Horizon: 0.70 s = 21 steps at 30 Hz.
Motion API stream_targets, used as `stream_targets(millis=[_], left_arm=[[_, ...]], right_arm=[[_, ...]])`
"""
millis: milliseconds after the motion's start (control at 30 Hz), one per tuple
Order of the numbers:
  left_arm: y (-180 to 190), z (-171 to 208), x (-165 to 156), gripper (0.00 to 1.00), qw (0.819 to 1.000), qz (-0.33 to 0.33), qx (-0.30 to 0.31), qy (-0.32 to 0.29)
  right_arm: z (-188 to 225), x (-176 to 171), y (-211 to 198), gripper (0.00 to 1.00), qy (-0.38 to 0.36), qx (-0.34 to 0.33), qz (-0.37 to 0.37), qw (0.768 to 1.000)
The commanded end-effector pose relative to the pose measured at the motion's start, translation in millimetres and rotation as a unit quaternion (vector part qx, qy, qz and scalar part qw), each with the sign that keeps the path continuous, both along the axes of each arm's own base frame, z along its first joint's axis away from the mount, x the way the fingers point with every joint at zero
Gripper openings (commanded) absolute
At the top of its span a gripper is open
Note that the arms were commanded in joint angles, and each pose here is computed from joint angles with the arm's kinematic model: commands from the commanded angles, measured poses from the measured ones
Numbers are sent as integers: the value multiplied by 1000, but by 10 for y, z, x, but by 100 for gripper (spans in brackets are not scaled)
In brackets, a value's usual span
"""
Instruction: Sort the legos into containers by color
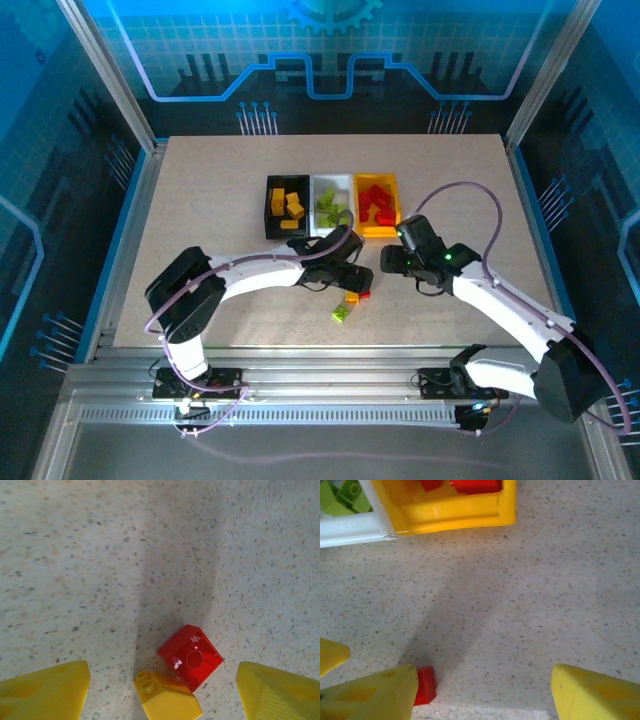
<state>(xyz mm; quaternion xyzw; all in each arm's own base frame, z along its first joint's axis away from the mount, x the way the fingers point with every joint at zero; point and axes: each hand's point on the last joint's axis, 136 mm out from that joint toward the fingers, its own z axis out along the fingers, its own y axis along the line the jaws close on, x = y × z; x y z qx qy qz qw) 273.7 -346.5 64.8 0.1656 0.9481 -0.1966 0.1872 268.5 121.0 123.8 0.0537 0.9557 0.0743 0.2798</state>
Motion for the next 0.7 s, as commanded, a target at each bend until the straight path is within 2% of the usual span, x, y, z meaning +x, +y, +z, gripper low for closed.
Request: stream_targets(millis=[0,133,367,667], left_arm=[[69,-44,-82,77,999,-28,42,5],[127,-150,-248,84,996,-54,74,15],[61,-323,-399,83,991,-86,102,21],[-39,-438,-309,68,989,-92,118,8]], right_arm=[[40,-44,-151,72,-8,3,-24,1000],[43,-48,-191,73,-12,12,-28,999],[56,-19,-178,73,-16,24,-29,999],[134,-26,-210,73,-26,29,-30,999]])
